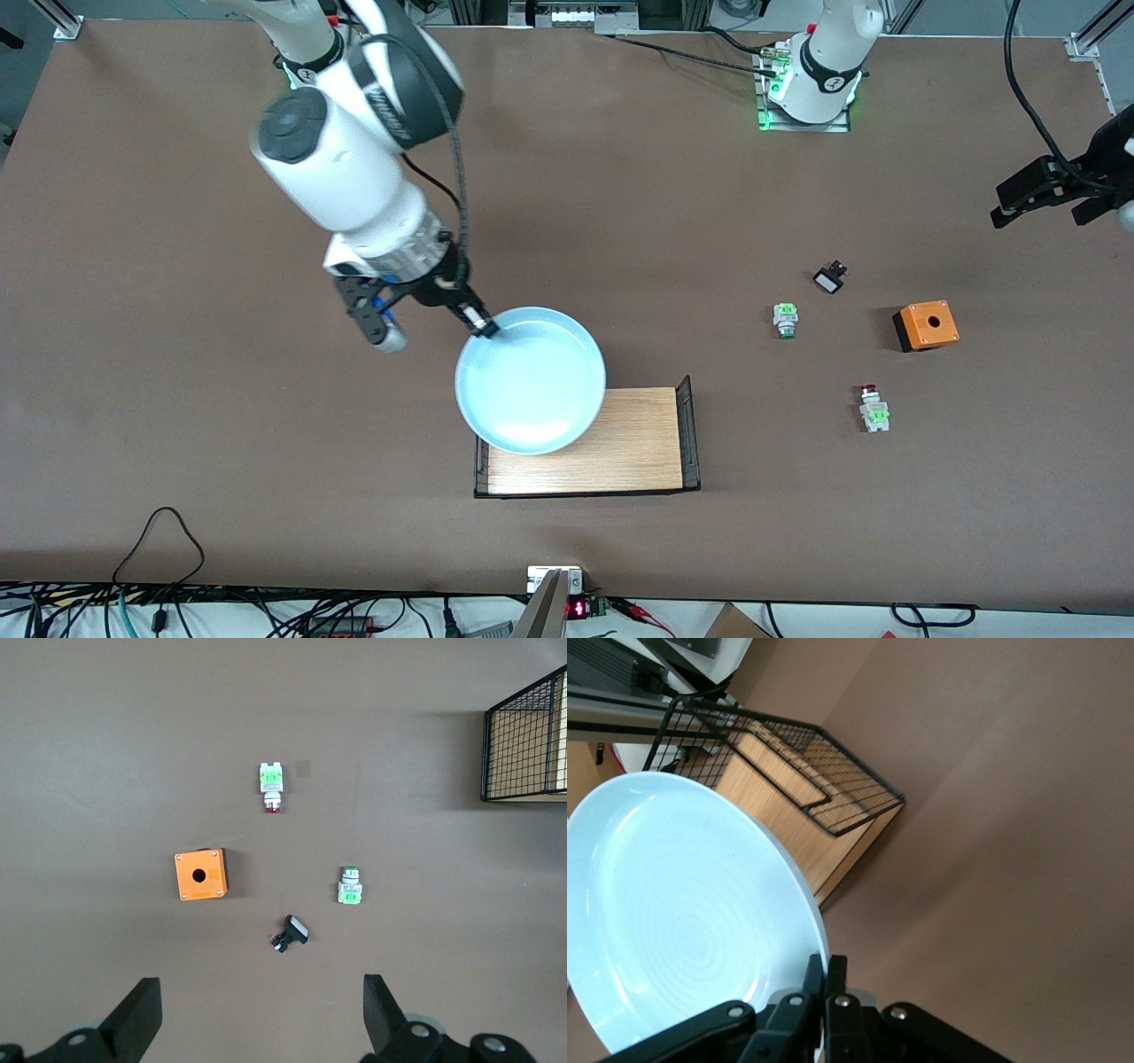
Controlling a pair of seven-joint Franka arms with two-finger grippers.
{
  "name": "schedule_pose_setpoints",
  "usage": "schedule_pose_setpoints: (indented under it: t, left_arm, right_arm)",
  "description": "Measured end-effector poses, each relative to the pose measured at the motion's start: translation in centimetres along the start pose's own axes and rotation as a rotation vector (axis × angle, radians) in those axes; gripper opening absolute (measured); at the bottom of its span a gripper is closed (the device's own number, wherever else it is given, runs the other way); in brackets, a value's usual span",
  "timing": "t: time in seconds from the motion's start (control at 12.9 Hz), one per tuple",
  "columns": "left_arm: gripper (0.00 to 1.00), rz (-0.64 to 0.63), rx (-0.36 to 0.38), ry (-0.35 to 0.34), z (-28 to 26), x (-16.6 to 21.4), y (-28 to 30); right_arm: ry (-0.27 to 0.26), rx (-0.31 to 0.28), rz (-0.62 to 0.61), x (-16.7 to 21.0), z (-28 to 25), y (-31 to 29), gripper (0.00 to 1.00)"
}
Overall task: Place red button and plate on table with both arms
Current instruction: 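Lift the blue plate and carry it away from the tray with the right gripper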
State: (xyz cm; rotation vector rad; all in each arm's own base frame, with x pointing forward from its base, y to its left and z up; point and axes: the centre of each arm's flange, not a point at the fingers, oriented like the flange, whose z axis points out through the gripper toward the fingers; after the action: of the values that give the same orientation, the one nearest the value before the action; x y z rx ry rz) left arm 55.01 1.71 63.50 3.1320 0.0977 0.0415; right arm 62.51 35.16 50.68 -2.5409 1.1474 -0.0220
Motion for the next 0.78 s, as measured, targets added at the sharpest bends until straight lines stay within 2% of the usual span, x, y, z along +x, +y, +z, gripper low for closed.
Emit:
schedule_pose_setpoints:
  t: [0.23, 0.39, 0.78]
  left_arm:
    - [1.0, 0.006, 0.0, -0.006, -0.1, -0.2, 0.2]
    - [1.0, 0.012, 0.0, -0.006, -0.1, -0.2, 0.4]
    - [1.0, 0.02, 0.0, -0.005, -0.1, -0.2, 0.5]
  right_arm:
    - [-0.057, -0.061, -0.068, 6.8, -3.2, 3.5, 0.02]
    - [-0.093, -0.065, -0.106, 10.9, -4.0, 5.6, 0.02]
    - [-0.162, -0.136, -0.304, 16.4, -0.2, 11.6, 0.02]
